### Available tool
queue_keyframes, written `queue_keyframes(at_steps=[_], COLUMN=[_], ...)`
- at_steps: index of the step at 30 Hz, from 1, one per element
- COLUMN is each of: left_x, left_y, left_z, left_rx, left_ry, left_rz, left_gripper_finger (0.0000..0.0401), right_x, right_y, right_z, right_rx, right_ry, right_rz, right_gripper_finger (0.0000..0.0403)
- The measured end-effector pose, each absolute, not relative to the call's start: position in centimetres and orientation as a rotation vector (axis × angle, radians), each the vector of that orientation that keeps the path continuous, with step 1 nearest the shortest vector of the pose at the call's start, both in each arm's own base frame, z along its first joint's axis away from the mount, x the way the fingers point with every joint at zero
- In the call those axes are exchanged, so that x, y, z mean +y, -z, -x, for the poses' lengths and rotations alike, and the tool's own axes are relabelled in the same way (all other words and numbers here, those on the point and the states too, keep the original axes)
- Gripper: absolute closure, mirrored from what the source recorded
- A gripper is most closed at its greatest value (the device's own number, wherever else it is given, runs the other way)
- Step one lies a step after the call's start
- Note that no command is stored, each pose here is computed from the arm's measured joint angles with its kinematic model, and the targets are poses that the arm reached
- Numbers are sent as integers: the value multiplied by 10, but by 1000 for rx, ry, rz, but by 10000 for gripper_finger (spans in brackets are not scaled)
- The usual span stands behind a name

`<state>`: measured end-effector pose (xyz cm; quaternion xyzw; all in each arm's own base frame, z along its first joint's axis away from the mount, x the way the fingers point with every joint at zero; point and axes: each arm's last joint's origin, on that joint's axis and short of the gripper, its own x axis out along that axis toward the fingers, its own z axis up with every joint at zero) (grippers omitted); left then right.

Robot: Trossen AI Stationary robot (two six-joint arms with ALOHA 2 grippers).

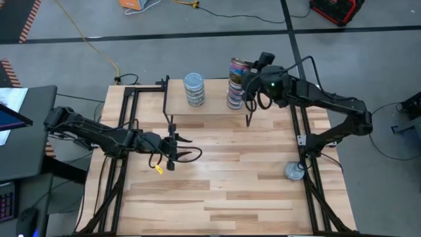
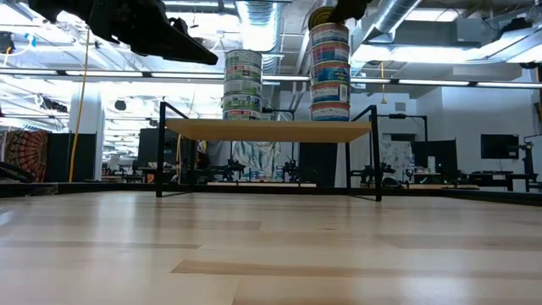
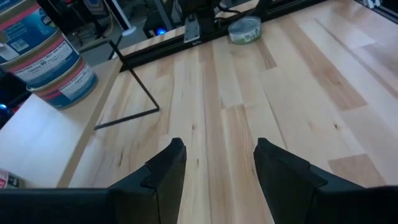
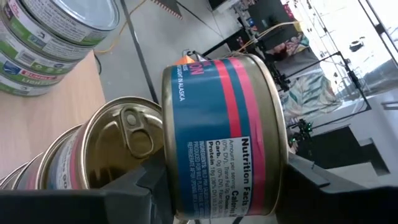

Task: Stack canned seafood by type on shelf
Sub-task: Stack the pink and blue tuna can on top of the pink and blue tuna can on the shelf

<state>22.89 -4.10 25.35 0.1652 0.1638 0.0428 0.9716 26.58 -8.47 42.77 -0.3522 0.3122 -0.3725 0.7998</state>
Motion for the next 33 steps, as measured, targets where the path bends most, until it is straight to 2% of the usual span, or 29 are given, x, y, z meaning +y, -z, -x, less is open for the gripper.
queue_keyframes(at_steps=[21, 33], left_x=[-42, -42], left_y=[-252, -252], left_z=[-228, -228], left_rx=[344, 345], left_ry=[-66, -64], left_rz=[-325, -323], left_gripper_finger=[218, 218], right_x=[-72, -70], right_y=[-422, -434], right_z=[-265, -254], right_rx=[704, 725], right_ry=[731, 729], right_rz=[744, 713], right_gripper_finger=[166, 102])
